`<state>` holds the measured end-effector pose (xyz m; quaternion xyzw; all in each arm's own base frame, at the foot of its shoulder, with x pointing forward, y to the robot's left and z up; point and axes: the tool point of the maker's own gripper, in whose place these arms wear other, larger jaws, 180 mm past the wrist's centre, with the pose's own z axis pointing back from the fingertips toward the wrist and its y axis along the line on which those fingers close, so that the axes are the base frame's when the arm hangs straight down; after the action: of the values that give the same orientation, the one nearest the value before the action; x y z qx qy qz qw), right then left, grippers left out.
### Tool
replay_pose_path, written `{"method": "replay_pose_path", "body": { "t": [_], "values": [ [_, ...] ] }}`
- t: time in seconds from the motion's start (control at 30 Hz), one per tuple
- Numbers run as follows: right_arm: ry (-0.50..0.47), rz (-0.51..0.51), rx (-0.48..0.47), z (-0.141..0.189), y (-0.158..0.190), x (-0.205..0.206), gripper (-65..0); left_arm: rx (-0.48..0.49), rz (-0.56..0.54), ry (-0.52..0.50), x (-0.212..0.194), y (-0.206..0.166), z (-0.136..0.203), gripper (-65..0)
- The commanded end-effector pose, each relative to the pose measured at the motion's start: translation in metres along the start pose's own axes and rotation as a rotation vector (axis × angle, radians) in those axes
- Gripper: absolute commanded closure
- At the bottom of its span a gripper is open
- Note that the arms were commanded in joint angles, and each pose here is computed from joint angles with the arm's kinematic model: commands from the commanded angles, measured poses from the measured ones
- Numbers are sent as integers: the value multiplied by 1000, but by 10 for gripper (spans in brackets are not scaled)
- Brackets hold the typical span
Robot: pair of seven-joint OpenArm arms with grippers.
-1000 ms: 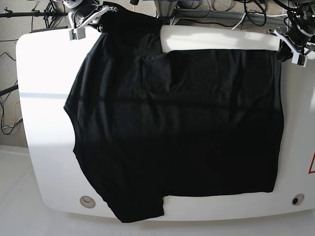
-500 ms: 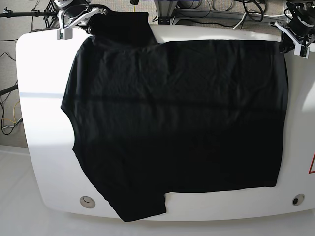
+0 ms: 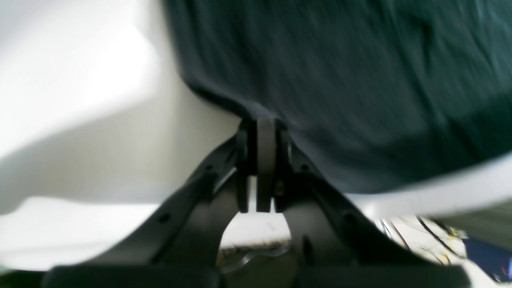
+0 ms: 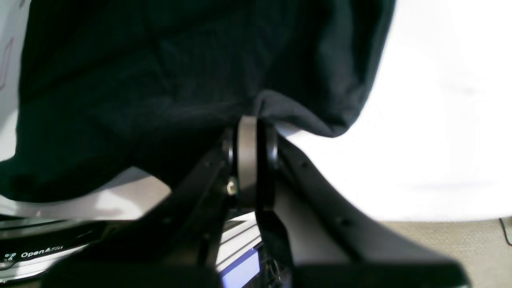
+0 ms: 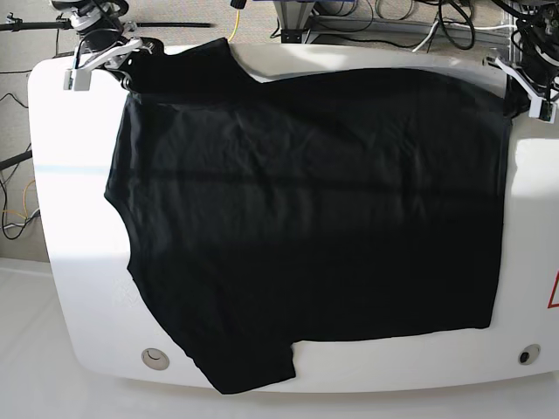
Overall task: Fold the T-shirt properly
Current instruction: 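Lower the grippers and regrasp the shirt edge lower down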
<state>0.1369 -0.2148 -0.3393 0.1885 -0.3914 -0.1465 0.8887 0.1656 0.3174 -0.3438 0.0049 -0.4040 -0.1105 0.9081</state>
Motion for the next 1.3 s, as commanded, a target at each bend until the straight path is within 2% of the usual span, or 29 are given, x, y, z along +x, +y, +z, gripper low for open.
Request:
{"method": "replay_pose_path", "body": {
  "t": [0.0,0.03,0.1,0.37,0.43,0.57,0.7,0.9,1.27],
  "values": [
    [-48,12,47,-2,9,18,0,2,-20,-59,20,3,0,0],
    [-52,14,58,-4,10,21,0,4,-22,-67,24,3,-1,0],
    [-66,20,139,-15,25,40,0,19,-24,-125,45,7,-9,0],
    [-76,67,235,-32,48,60,0,43,-4,-171,69,14,-19,0],
    [-118,94,289,-37,67,77,0,51,32,-219,86,19,-29,0],
    [-144,102,313,-42,75,85,0,58,55,-245,95,22,-34,0],
    [-168,106,323,-46,79,91,0,60,66,-269,103,24,-36,0],
    [-210,67,288,-54,64,103,0,58,71,-281,105,26,-38,0],
    [-213,41,266,-72,46,114,0,71,92,-312,118,33,-46,0]
  ]
}}
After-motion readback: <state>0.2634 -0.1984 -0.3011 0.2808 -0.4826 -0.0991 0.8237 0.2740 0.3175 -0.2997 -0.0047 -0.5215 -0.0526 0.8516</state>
